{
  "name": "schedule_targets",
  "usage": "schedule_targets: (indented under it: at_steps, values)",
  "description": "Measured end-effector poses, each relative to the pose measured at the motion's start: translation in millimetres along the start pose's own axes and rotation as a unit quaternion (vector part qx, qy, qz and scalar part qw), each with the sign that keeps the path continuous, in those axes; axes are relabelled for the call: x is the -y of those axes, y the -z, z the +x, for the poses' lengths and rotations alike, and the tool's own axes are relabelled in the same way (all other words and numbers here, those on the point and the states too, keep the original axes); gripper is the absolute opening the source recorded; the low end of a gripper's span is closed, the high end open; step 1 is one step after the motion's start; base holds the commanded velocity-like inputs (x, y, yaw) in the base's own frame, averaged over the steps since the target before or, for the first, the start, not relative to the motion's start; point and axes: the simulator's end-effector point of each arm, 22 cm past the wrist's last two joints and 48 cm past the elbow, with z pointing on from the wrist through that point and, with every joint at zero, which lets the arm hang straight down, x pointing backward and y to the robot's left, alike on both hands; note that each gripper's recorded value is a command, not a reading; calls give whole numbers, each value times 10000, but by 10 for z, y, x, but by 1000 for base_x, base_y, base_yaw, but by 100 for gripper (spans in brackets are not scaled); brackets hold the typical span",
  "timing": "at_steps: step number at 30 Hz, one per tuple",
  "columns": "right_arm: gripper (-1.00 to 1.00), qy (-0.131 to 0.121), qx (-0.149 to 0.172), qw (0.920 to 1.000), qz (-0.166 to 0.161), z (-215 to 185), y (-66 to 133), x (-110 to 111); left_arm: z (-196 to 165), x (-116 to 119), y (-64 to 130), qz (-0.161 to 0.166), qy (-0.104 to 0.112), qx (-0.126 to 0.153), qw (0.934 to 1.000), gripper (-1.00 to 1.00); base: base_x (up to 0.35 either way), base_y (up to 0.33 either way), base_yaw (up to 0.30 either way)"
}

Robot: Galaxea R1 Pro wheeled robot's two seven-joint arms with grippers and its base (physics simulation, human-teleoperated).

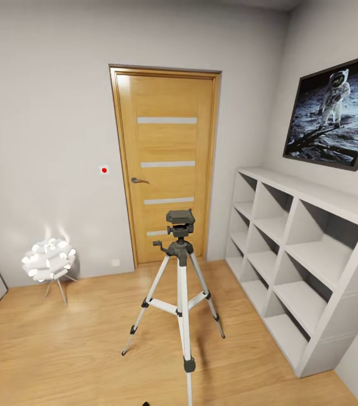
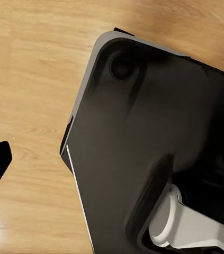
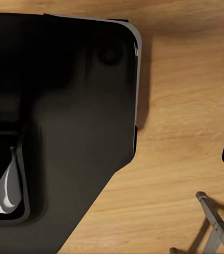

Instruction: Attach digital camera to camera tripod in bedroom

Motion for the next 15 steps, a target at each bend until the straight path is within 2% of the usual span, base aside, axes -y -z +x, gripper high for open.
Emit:
schedule_targets:
  at_steps: [15]
  values:
    - [100, 0, 0, 10000, 0, 0, 0, 0, 0, 0, 0, 0, 0, 0, 10000, 100, 0, 0, 0]
